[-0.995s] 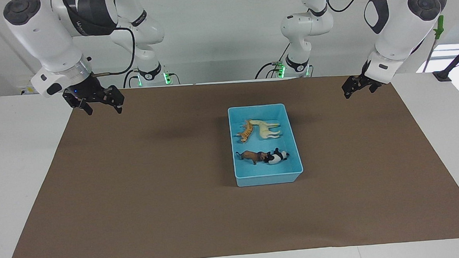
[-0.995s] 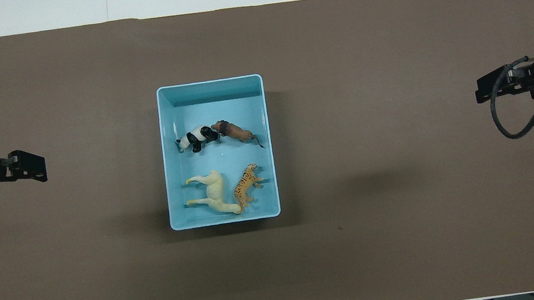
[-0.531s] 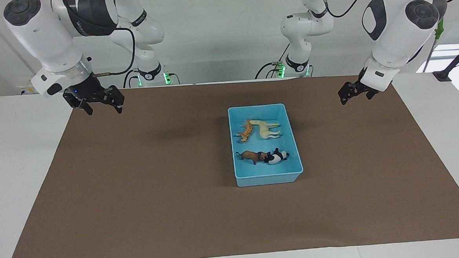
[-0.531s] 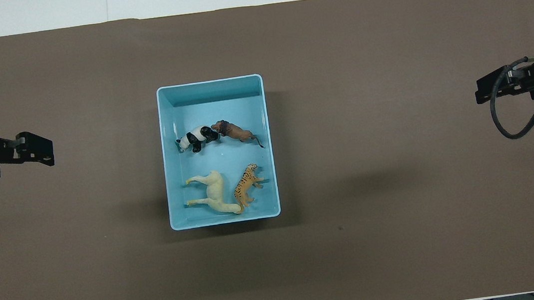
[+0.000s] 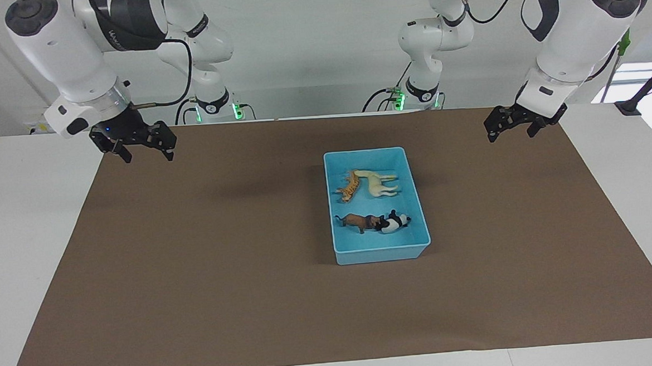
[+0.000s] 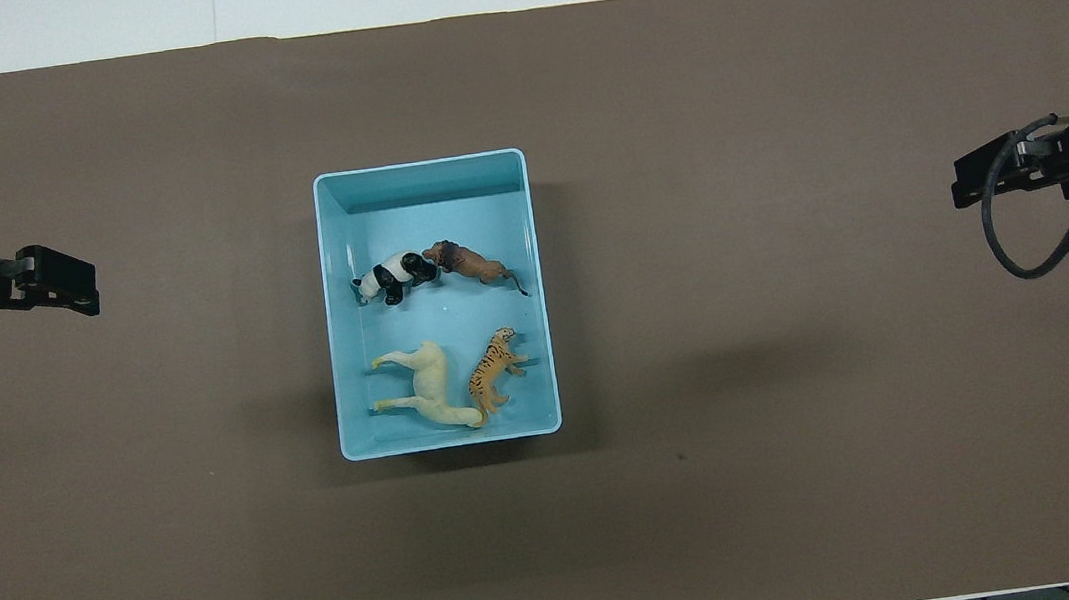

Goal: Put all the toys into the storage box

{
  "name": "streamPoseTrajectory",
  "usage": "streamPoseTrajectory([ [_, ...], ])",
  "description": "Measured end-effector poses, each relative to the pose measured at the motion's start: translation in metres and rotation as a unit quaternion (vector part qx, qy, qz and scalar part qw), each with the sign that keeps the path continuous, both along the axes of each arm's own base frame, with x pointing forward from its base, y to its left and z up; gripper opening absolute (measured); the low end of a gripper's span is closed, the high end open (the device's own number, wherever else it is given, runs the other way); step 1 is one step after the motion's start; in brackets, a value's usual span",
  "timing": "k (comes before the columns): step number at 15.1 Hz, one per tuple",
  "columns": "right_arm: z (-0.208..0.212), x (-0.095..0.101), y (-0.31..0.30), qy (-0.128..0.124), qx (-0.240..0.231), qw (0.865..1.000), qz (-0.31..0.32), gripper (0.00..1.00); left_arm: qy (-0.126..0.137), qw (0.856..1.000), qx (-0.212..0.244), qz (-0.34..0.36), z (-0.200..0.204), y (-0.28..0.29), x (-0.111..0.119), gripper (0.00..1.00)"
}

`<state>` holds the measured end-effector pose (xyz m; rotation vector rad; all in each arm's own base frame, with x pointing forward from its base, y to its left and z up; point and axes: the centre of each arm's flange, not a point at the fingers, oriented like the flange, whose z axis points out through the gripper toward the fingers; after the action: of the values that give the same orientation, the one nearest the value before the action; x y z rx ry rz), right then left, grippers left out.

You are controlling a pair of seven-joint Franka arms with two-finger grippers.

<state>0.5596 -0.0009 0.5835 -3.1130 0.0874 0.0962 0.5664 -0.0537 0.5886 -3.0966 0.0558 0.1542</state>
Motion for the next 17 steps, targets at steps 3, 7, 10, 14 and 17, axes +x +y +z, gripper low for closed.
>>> streamPoseTrajectory([
  [3,0.0,0.0,0.0,0.001,0.0,1.0,0.0,1.0,-0.006,1.0,-0.001,-0.001,0.005,-0.001,0.001,1.0],
  [7,0.0,0.0,0.0,0.001,0.0,1.0,0.0,1.0,-0.013,1.0,-0.001,0.0,0.014,0.0,-0.004,1.0],
  [10,0.0,0.0,0.0,0.001,0.0,1.0,0.0,1.0,-0.013,1.0,-0.001,-0.002,0.014,-0.002,-0.006,1.0],
  [14,0.0,0.0,0.0,0.0,0.0,1.0,0.001,1.0,-0.014,1.0,-0.019,0.001,0.013,-0.006,-0.005,1.0],
  [17,0.0,0.0,-0.001,0.001,-0.005,1.0,0.002,1.0,-0.018,1.0,-0.024,0.005,0.009,-0.007,-0.004,1.0],
])
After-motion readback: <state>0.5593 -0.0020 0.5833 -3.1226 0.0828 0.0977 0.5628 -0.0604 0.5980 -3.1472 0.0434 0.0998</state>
